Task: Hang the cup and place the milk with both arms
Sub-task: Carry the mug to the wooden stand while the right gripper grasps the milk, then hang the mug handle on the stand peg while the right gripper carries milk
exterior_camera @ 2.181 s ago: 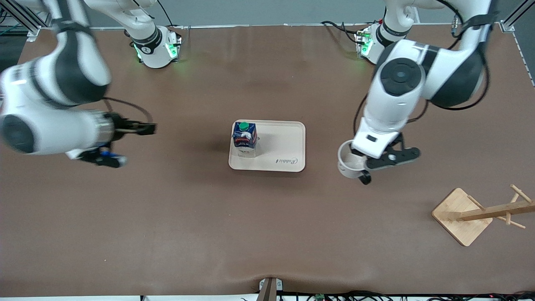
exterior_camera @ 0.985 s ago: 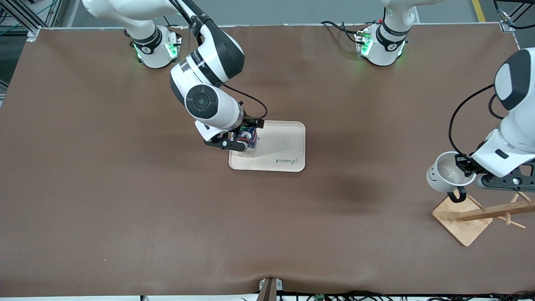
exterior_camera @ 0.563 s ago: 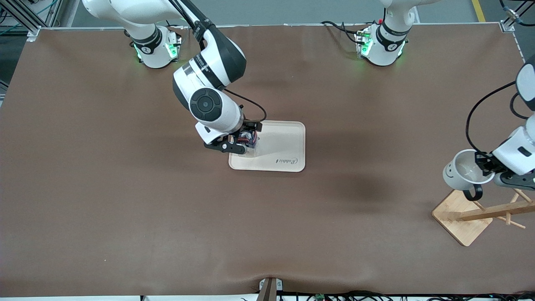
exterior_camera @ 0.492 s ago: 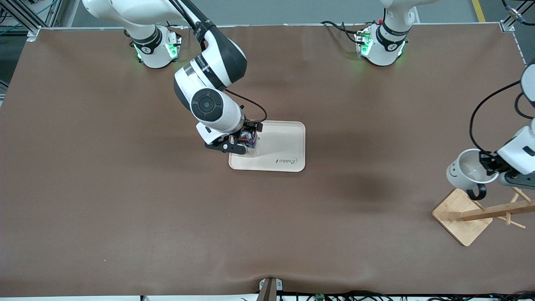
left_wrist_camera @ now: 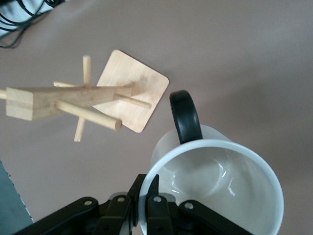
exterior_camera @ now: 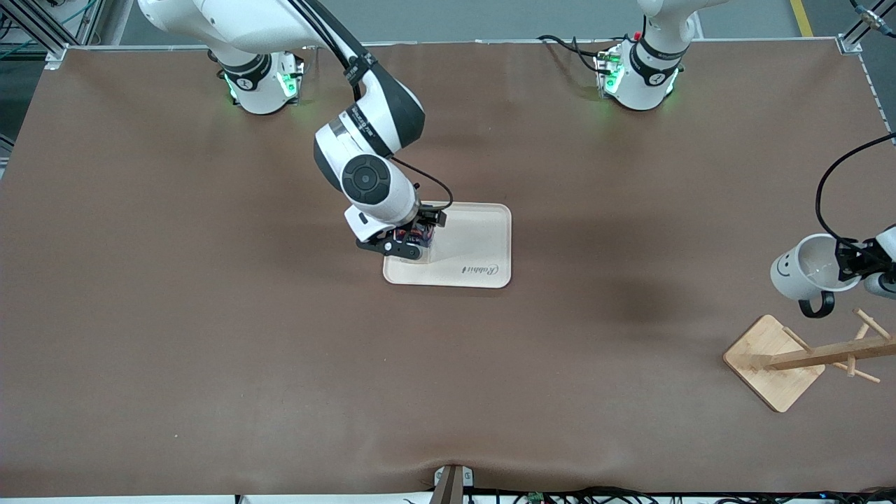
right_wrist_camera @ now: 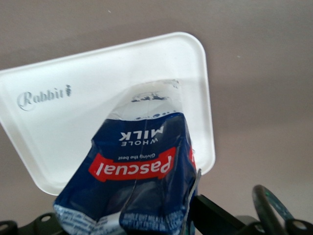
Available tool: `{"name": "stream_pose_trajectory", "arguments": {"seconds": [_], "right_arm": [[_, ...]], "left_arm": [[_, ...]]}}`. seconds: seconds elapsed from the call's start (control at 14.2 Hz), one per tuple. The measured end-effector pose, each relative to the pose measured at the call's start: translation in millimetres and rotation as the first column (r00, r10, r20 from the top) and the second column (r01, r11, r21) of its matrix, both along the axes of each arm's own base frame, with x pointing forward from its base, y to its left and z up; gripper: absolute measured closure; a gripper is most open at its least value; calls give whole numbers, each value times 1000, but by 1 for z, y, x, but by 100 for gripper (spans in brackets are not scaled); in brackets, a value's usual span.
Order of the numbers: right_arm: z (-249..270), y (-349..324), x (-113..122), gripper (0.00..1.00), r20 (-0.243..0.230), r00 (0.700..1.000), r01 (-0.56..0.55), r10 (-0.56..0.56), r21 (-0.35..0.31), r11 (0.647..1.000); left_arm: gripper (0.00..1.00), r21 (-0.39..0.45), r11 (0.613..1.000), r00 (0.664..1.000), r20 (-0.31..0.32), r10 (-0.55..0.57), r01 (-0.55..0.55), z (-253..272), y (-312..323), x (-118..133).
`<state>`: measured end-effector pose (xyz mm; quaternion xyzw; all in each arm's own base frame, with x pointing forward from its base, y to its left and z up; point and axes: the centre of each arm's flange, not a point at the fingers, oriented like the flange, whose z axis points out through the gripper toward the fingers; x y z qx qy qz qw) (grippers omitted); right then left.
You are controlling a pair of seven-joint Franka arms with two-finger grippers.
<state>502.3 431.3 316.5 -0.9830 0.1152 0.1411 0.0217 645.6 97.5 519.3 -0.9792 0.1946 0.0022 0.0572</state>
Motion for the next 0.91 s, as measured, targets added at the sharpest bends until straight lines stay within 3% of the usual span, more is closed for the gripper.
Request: {"name": "stream_pose_trajectory", "arguments": {"seconds": [0.07, 0.21, 0.42, 0.63, 0.91], "right_arm": [[6, -3, -2, 19, -27, 1000, -4, 3, -23, 1000], [24, -13, 2, 30, -75, 997, -1, -4, -66, 998], [45, -32, 23, 30, -65, 996, 58, -62, -71, 996], [71, -51, 46, 39, -32, 987, 153, -155, -60, 986], [113, -144, 79, 39, -91, 976, 194, -200, -75, 978]], "left_arm": [[93, -1, 1000, 1000, -2, -8, 8, 0, 6, -1], [93, -14, 1000, 1000, -1, -15, 15, 1, 18, -3], [93, -26, 1000, 1000, 20, -5, 6, 3, 31, -3], [93, -29, 1000, 999, 42, -4, 5, 3, 32, 0], [93, -27, 1000, 997, 72, -5, 7, 2, 39, 4]]}}
